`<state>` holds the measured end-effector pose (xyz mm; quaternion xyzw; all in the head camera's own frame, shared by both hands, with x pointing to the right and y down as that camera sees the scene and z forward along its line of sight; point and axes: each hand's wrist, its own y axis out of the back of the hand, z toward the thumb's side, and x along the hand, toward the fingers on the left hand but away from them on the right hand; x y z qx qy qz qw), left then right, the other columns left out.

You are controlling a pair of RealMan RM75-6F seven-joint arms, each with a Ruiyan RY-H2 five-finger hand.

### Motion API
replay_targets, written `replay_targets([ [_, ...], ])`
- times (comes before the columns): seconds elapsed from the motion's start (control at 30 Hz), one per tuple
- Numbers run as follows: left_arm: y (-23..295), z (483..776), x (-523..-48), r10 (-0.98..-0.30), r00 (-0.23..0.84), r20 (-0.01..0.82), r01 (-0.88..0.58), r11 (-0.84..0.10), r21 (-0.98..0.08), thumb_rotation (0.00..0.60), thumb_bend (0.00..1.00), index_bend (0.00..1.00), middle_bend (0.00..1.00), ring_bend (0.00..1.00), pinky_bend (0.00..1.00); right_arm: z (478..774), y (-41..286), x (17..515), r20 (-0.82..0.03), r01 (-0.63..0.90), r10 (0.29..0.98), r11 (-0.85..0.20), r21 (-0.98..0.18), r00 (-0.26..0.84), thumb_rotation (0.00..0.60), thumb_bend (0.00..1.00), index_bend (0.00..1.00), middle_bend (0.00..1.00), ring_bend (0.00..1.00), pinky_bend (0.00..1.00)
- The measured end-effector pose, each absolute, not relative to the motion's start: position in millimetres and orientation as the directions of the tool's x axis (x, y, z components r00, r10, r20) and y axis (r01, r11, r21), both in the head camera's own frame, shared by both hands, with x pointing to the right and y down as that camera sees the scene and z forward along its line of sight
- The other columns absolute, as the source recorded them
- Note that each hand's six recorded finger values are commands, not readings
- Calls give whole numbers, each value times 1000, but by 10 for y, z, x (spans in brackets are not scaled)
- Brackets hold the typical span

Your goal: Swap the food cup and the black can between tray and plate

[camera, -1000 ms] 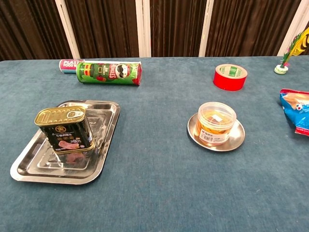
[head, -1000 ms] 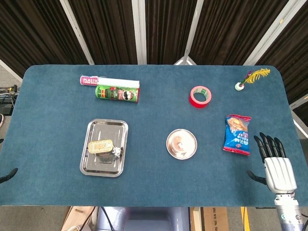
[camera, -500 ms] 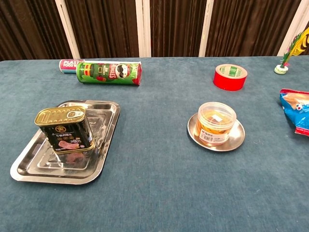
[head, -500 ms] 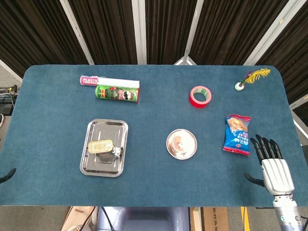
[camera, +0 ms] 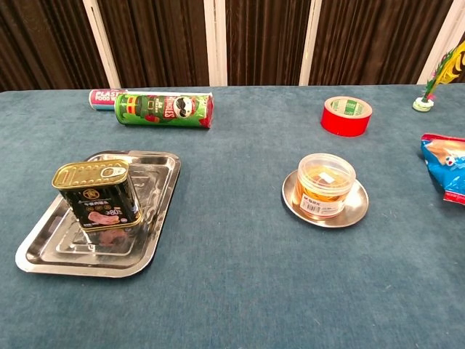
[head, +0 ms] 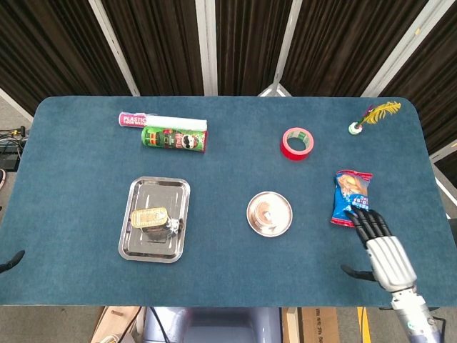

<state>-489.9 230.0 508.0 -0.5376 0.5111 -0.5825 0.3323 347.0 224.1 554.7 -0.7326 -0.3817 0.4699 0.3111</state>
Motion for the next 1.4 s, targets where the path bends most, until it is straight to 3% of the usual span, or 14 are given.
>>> replay_targets([
  [0.3, 2284, 5121, -4912, -932, -212, 295, -160, -265, -951, 600, 183, 189, 0, 0, 49, 5771, 1909, 2992, -529, 213, 778, -611, -762, 340, 600, 37, 0, 11, 0, 0],
  [1.0, 2256, 5129, -4980, -921, -266, 285, -157, -250, -955, 600, 183, 190, 0, 0, 49, 6511, 1377, 2167, -684, 136, 637, -759, -636, 356, 600, 37, 1, 14, 0, 0],
  [1.4, 2246, 5141, -5000, -915, -286, 284, -150, -250, -957, 600, 187, 190, 0, 0, 49, 6718, 1235, 1984, -693, 112, 639, -757, -644, 334, 600, 37, 119, 173, 151, 0],
])
